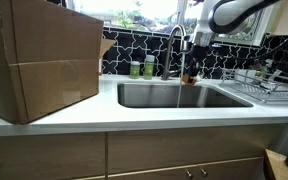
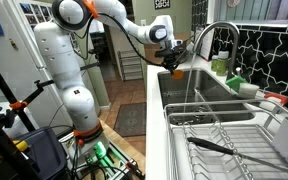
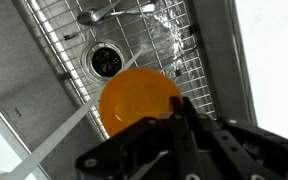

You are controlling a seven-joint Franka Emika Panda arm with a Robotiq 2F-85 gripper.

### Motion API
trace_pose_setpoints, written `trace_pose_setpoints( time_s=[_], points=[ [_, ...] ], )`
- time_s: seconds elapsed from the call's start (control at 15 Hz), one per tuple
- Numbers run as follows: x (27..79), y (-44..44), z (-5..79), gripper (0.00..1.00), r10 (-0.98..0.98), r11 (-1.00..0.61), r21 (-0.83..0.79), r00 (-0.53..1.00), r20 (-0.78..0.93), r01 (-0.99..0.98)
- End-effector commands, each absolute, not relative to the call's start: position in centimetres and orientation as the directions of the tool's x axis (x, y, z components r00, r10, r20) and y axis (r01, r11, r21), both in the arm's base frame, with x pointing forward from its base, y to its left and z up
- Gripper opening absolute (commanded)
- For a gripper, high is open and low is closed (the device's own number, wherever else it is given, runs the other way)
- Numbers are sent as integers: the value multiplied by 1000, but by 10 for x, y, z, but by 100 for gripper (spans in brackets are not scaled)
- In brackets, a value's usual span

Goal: Open the tap, fetch some water in the small orange bowl, close the tap

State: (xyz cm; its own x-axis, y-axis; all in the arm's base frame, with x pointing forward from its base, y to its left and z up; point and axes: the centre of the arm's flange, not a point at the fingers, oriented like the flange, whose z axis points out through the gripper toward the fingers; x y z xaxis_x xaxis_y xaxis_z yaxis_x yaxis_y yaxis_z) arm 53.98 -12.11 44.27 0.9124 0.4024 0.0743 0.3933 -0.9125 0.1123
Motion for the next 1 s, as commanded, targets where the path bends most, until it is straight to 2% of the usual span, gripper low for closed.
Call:
trace_pose_setpoints(
  time_s=[0.0, 0.53, 0.93],
  points=[
    [539, -121, 444, 4, 400, -913, 113, 913, 74, 391],
    [539, -104, 442, 1, 376, -925, 80, 925, 60, 371],
    [516, -45, 418, 1, 252, -967, 14, 964, -86, 254]
  ],
)
